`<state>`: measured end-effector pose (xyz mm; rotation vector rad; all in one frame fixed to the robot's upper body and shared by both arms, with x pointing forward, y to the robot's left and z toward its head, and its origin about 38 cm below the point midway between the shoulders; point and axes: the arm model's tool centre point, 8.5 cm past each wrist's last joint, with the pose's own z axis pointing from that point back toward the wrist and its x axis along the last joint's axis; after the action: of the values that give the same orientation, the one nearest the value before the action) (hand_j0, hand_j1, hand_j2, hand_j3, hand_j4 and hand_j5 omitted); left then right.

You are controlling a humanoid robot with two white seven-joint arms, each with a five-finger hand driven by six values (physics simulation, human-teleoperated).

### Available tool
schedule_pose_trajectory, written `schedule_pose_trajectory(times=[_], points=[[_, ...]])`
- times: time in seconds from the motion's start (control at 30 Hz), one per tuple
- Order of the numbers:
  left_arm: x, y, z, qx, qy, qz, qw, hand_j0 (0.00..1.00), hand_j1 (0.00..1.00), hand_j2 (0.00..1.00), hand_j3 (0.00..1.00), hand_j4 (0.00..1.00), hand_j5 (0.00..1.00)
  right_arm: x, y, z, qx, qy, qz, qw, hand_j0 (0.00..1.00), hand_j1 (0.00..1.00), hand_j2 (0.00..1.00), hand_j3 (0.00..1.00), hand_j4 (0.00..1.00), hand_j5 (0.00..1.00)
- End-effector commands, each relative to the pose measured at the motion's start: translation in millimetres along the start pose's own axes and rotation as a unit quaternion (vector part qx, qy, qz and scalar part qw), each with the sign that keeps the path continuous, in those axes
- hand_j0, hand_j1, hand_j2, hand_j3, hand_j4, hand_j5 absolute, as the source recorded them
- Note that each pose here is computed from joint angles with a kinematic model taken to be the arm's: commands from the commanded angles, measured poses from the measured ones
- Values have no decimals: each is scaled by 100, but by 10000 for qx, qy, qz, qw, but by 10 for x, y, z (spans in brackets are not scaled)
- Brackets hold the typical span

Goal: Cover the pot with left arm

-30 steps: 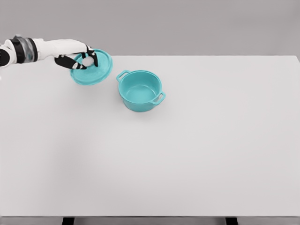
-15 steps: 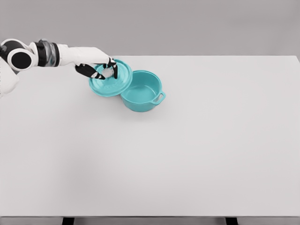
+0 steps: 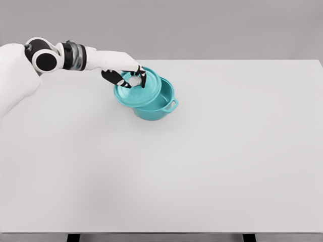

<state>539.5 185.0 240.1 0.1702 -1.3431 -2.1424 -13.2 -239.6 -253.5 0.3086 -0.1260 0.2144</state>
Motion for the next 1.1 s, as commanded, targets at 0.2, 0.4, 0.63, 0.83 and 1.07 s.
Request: schedule_pose_trajectory(times=[0.2, 0.4, 0.63, 0.83, 1.07], points=[[119, 73, -152, -7, -158, -54, 9999, 53, 53, 53, 53, 53, 53, -2, 0, 1, 2, 2, 2, 10000, 100, 100, 100, 100, 100, 100], [162, 96, -206, -2, -214, -76, 9997, 53, 53, 53, 53, 53, 53, 3, 0, 0, 2, -5, 5, 10000, 100, 100, 100, 100, 100, 100], [200, 99, -271, -4, -269, -64, 9996, 53, 53, 53, 53, 53, 53, 3, 0, -1, 2, -5, 5, 10000, 100, 100, 100, 100, 100, 100], [201, 108, -268, 4, -271, -65, 9996, 53, 53, 53, 53, 53, 53, -2, 0, 1, 2, 2, 2, 10000, 100, 100, 100, 100, 100, 100], [197, 107, -267, 7, -268, -55, 9996, 53, 53, 53, 53, 53, 53, 3, 0, 0, 2, -5, 5, 10000, 100, 100, 100, 100, 100, 100]])
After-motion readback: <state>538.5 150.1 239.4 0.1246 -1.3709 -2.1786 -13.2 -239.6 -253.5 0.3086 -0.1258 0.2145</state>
